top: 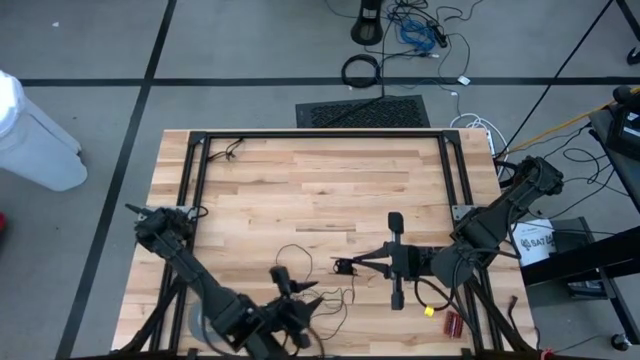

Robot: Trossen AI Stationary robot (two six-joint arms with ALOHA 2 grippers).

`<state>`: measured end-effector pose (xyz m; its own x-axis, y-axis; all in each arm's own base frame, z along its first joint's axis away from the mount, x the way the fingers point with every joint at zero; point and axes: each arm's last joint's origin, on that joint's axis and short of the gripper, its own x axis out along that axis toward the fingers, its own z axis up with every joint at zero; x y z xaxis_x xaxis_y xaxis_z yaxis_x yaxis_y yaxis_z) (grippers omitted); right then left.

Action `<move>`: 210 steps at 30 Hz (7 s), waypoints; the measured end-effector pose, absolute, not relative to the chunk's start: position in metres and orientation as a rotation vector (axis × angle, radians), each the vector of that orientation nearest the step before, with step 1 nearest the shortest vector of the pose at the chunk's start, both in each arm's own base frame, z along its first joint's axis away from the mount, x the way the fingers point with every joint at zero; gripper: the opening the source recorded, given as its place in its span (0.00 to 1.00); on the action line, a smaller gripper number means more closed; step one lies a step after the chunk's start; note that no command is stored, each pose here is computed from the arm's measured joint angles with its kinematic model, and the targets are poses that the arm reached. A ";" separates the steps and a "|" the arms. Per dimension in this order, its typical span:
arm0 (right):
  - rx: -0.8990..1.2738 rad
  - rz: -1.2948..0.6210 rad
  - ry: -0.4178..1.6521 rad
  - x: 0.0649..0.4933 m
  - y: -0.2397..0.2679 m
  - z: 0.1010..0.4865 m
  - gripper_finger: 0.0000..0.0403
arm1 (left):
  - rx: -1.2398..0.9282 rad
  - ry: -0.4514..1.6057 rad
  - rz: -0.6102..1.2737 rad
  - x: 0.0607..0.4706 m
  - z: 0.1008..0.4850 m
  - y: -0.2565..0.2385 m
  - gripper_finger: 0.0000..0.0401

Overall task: Coil cords
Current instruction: Coil the black wire onto the spool

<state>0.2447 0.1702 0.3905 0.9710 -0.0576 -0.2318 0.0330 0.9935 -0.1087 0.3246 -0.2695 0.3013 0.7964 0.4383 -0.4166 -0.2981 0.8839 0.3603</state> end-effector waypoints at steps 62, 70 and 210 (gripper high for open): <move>-0.106 -0.041 0.228 0.242 0.170 0.393 0.00 | 0.366 0.122 0.380 0.364 0.259 -0.257 0.03; -0.108 -0.024 0.235 0.239 0.173 0.392 0.00 | 0.523 0.229 0.577 0.341 0.250 -0.270 0.01; -0.191 -0.280 0.220 0.293 0.145 0.374 0.00 | 0.255 0.127 0.641 0.268 0.244 -0.278 0.30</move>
<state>0.2934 0.1449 0.3738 0.9374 -0.2935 -0.1875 0.2521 0.9433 -0.2161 0.2679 -0.2785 0.2443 0.7951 0.6052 -0.0388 -0.5741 0.7718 0.2735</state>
